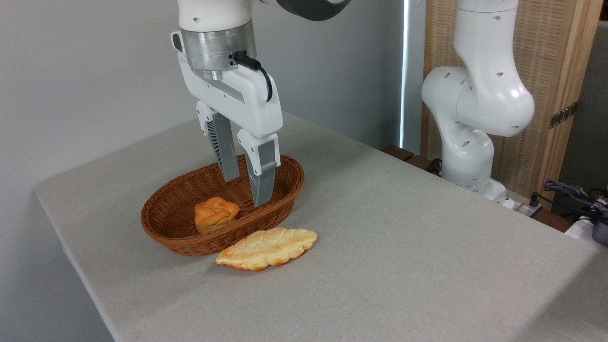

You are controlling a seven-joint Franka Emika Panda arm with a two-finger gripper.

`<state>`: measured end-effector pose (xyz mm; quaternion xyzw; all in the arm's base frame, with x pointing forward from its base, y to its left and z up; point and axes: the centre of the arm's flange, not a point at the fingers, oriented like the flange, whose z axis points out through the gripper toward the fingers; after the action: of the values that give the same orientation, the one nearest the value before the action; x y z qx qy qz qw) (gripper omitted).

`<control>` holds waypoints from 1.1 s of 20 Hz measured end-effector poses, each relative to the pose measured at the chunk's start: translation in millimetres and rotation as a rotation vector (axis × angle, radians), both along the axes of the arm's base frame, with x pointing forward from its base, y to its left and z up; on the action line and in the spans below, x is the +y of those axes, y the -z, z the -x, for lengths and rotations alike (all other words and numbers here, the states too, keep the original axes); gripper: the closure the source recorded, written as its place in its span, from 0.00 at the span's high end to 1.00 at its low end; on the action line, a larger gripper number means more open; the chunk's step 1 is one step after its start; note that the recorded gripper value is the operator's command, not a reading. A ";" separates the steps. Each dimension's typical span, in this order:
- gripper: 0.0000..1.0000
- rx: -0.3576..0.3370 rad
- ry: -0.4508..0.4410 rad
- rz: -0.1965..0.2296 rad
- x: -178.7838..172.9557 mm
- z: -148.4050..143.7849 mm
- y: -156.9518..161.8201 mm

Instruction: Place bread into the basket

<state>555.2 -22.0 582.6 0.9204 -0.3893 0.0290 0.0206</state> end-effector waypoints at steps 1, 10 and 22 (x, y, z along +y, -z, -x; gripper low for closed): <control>1.00 -0.005 0.000 0.000 0.1 1.0 -2.7; 1.00 0.035 -0.007 0.000 5.3 5.4 0.3; 1.00 0.019 -0.021 0.002 27.5 7.1 -7.6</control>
<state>548.1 5.5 590.2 0.9246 -0.3796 0.0210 0.0247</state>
